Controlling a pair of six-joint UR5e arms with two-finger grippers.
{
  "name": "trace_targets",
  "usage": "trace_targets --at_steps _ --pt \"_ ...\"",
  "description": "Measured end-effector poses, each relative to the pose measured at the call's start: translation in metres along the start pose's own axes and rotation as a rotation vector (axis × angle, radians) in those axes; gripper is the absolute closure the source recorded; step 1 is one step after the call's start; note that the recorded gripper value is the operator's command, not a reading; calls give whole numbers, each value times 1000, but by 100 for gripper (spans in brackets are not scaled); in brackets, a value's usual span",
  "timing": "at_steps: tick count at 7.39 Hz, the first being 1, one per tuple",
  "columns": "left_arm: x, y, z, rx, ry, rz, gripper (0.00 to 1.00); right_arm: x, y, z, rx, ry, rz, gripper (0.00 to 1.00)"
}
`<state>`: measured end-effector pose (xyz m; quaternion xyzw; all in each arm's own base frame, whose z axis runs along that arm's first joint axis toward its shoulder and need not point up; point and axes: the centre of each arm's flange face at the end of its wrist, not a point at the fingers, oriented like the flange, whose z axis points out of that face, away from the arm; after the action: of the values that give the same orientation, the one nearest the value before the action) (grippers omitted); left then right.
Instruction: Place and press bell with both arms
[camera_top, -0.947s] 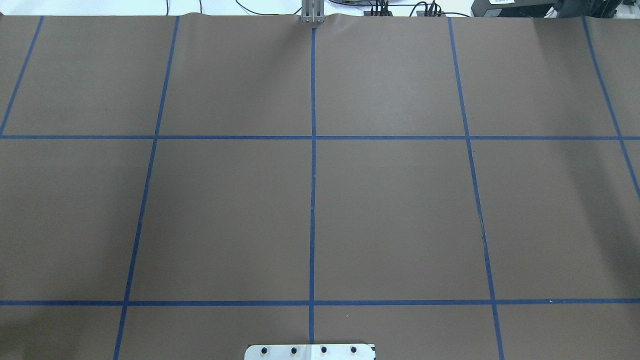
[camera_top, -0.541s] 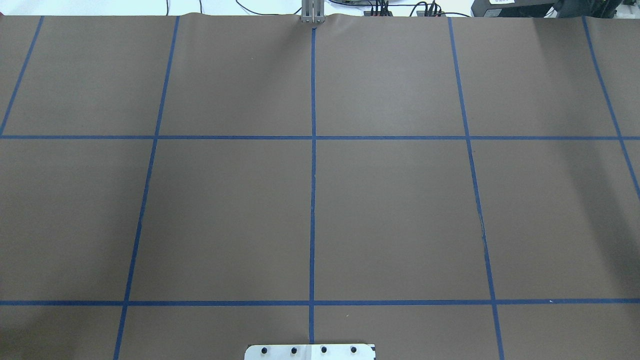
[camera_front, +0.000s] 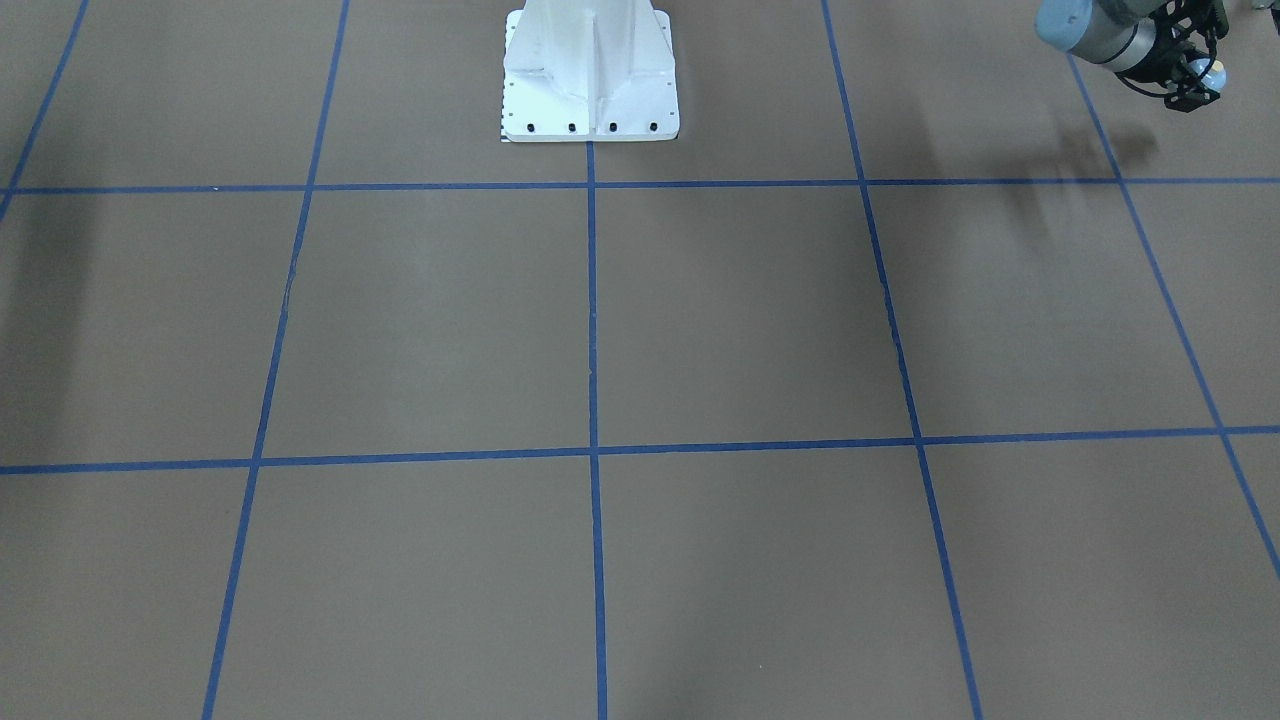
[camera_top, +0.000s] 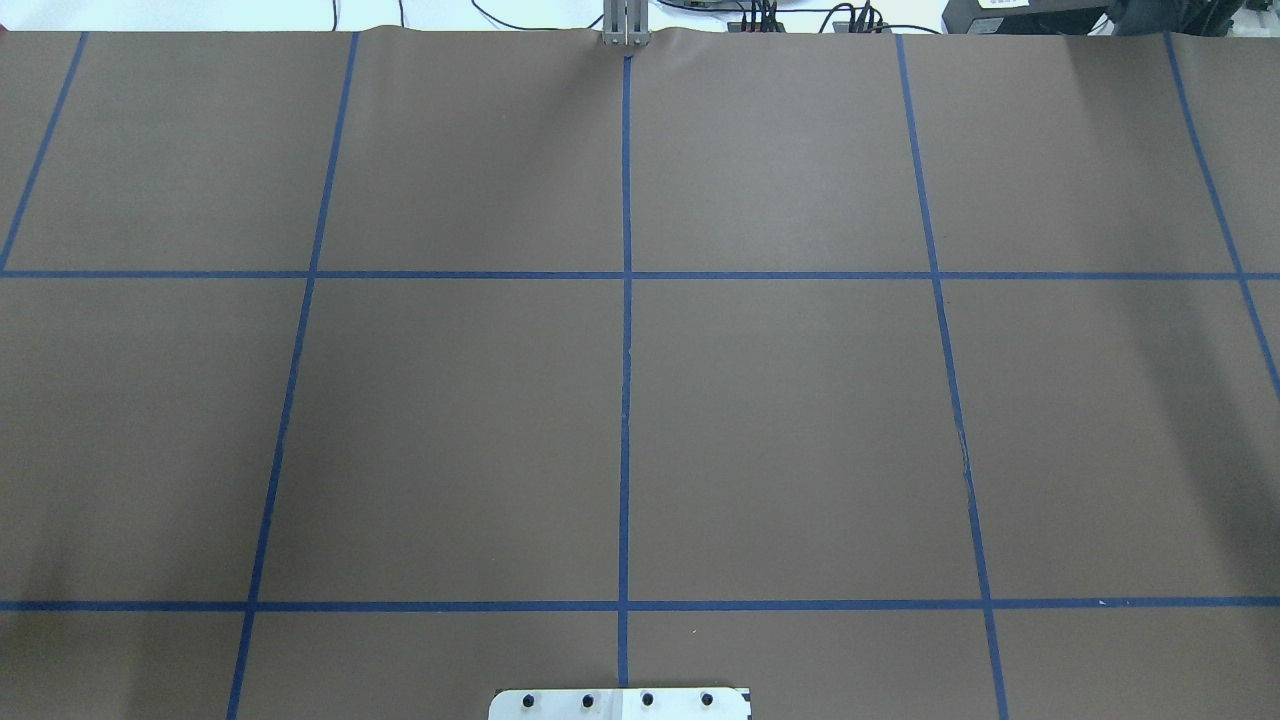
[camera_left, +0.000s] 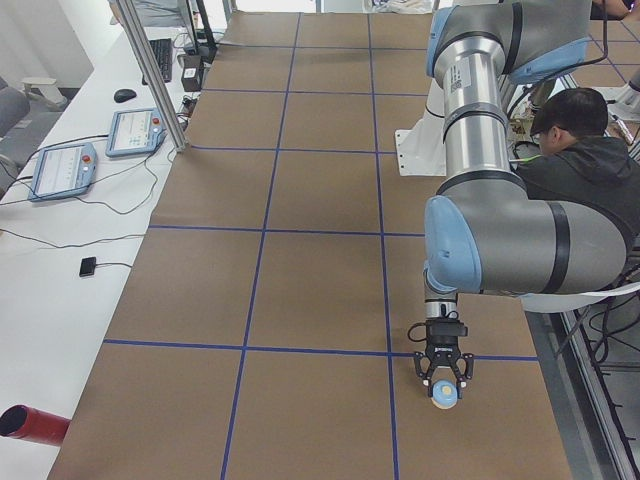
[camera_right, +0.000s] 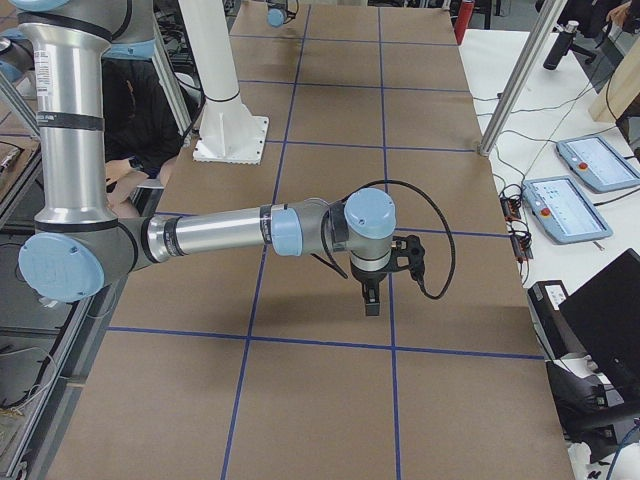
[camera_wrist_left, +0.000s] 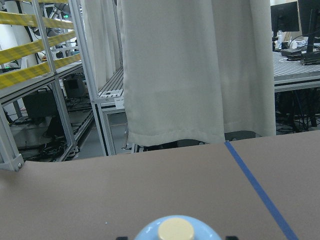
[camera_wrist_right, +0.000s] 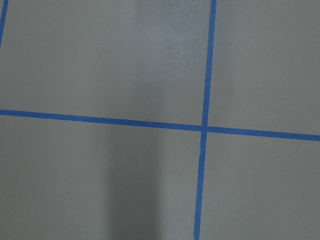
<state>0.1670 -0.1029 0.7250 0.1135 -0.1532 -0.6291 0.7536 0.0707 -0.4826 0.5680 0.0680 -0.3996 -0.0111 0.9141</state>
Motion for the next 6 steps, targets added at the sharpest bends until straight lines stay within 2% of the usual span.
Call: trace_targets --at_steps 3,5,6 --pt "20 -27 -36 -75 -97 115 100 -2 2 -2 2 0 2 1" --pt "76 -31 -67 -161 -35 155 100 -2 2 -2 1 0 3 1" --pt "125 -32 -96 -185 30 170 100 -2 2 -1 1 0 4 1"
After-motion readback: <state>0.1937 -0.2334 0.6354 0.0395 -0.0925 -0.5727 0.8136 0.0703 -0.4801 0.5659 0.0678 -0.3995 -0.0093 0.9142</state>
